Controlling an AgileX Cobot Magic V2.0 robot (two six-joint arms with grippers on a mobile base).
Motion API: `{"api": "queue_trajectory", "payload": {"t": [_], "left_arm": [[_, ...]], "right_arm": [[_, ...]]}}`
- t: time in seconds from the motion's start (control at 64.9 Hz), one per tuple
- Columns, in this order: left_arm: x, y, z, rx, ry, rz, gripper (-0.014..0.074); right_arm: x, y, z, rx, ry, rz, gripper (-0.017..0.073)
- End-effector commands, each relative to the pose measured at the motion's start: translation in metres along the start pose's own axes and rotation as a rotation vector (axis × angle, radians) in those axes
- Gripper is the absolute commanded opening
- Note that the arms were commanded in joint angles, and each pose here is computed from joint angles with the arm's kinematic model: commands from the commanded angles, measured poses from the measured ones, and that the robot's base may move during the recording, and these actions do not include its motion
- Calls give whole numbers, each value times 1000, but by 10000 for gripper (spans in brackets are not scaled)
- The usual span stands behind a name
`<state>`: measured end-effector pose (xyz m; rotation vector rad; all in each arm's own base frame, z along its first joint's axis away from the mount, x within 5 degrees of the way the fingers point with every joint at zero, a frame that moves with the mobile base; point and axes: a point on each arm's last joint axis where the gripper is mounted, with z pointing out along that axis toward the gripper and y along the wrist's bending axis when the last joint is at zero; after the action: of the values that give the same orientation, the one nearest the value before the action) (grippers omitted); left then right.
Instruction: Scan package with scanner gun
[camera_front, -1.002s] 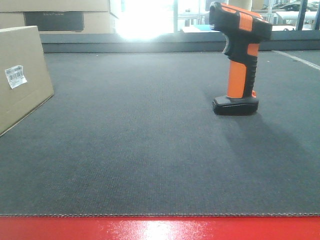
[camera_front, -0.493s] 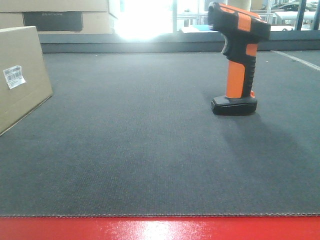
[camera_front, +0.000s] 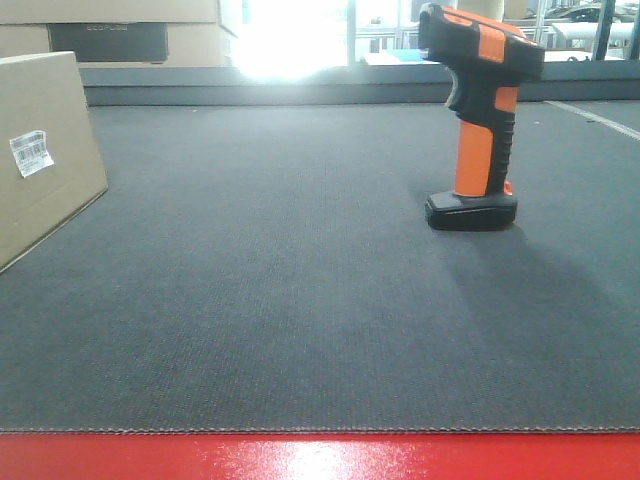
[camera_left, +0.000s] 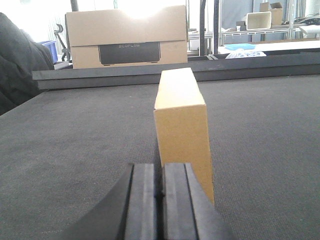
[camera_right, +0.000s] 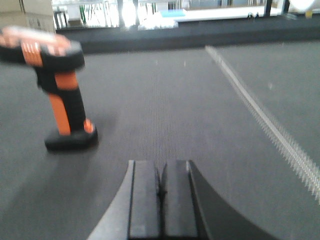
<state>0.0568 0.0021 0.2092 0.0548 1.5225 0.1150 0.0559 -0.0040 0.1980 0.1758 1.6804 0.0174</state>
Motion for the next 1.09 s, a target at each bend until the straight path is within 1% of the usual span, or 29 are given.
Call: {"api": "queue_trajectory", "payload": {"t": [0.0,0.092,0.108,0.123,1.079], "left_arm": [[-3,0,-1,-3,-28,-13,-111],[-3,0,-1,-3,-28,-13,-111],[-3,0,-1,-3,-28,-13,-111],[-3,0,-1,-3,-28,-13,-111],[-3,0,-1,-3,-28,-13,-111]], "right_arm": [[1,-1,0,8,-23,-13,-163],[1,-1,0,11,-22,-25,-163],[-10,-1,-1,16,-154,-28,-163],[-11,-1,-1,17,-156,-30,-163],[-12,-2,-1,17,-165,-30,-163]]}}
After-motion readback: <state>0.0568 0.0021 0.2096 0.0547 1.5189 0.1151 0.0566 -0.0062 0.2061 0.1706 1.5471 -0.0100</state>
